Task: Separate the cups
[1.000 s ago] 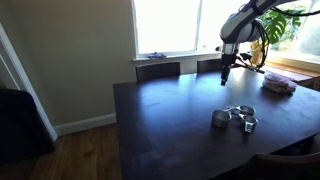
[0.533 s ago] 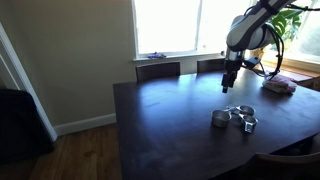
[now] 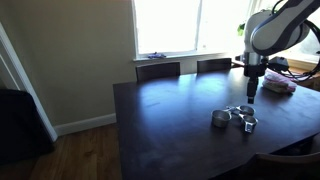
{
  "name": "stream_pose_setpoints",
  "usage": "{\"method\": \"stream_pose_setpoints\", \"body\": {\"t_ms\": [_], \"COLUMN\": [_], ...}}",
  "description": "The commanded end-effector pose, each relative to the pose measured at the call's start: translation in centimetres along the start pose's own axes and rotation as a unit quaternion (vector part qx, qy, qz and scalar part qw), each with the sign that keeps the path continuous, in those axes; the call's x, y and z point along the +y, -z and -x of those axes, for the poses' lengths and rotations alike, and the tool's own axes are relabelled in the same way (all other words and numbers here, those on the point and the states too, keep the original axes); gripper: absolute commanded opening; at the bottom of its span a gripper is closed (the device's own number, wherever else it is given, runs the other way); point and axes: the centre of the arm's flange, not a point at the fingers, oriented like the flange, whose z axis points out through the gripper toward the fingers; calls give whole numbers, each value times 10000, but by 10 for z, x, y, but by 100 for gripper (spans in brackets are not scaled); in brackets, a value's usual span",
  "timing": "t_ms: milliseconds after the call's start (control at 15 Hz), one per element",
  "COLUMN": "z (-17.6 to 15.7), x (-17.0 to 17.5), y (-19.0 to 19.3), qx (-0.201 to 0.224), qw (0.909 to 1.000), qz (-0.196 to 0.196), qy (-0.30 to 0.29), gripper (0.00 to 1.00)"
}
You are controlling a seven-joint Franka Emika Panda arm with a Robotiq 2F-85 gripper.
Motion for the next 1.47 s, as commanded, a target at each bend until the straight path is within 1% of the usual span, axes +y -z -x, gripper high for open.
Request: {"method": "stream_pose_setpoints", "body": {"t_ms": [0,133,200,467,667,867,1400], "z": [29,26,22,6,-2,-12,-50], "x": [-30,-40,-45,-63,-73,-77,-82], "y": [4,-2,-7,-24,-34,-48,-79], "qx": [45,58,63,-77,-152,-254,-338], "qw": [9992,9984,9983,9982,9975,9967,9957], "qz": [265,277,203,10,-49,-103,-158], "qy": [307,483,551,597,695,770,850], "gripper": [100,100,100,100,100,100,100]}}
